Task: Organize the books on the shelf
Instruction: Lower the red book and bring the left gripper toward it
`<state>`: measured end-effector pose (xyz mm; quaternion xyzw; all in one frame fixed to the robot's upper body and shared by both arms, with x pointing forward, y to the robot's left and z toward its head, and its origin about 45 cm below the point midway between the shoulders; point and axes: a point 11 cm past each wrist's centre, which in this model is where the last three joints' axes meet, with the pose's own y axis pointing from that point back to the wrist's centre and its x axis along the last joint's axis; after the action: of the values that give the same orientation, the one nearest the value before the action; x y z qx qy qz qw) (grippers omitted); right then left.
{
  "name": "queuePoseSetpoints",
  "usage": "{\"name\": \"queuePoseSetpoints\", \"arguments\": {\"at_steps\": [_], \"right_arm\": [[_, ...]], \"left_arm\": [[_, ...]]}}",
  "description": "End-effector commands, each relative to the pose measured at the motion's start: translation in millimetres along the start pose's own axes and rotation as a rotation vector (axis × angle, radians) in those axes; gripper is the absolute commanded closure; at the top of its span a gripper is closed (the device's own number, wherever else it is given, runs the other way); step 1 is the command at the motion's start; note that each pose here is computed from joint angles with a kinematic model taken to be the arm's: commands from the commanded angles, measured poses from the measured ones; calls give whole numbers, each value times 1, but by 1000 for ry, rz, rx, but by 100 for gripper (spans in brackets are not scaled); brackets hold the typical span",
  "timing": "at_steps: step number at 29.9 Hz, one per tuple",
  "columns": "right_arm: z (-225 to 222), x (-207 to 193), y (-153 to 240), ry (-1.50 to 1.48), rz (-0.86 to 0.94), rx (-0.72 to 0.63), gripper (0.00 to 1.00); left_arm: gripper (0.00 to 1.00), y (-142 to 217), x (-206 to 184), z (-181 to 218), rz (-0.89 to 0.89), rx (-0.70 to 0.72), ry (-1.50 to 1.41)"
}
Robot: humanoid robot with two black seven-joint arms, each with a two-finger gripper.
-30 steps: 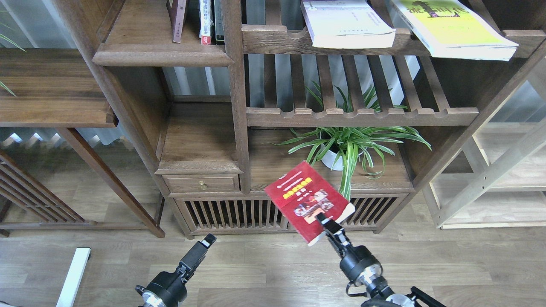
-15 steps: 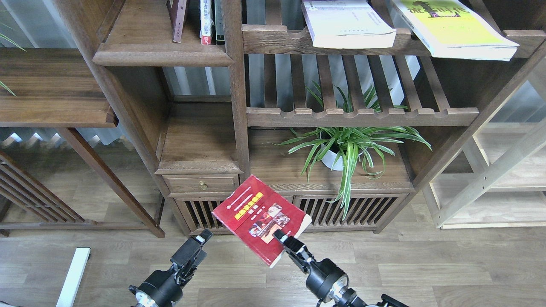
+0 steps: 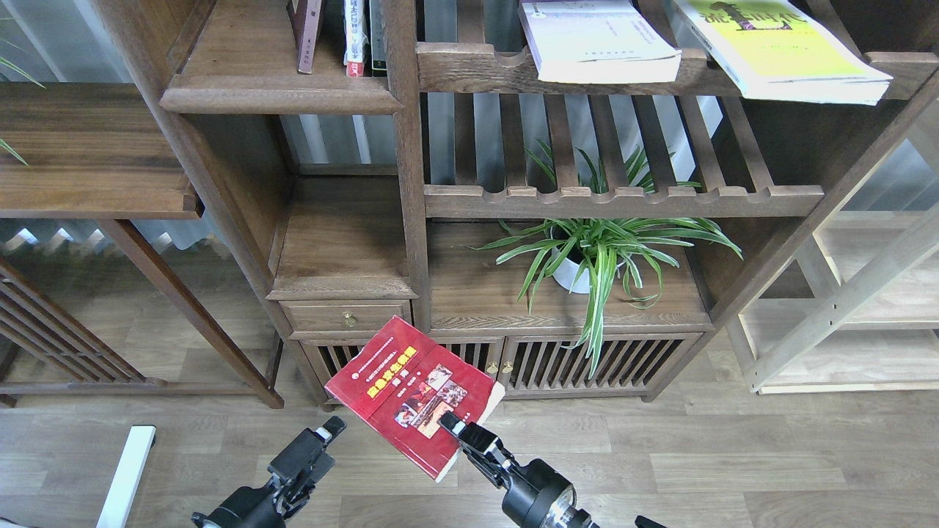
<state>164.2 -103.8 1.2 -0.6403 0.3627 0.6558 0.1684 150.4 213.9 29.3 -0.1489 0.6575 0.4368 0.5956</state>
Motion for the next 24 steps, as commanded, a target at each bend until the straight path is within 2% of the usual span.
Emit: {"name": "queuePoseSetpoints", "arguments": {"at_steps": [1,11,24], "right_arm": [[5,2,2,-6,5,-8,96],[-12,-10,-10,-2,-25,15,97],[-69,-64,-56,24,-154,85,97]], "left_arm": [[3,0,-1,1,-2,1,-2],[4,-23,-23,24,-51,-37,-2],[5,-67,-74,63,-120,-36,-28]]}}
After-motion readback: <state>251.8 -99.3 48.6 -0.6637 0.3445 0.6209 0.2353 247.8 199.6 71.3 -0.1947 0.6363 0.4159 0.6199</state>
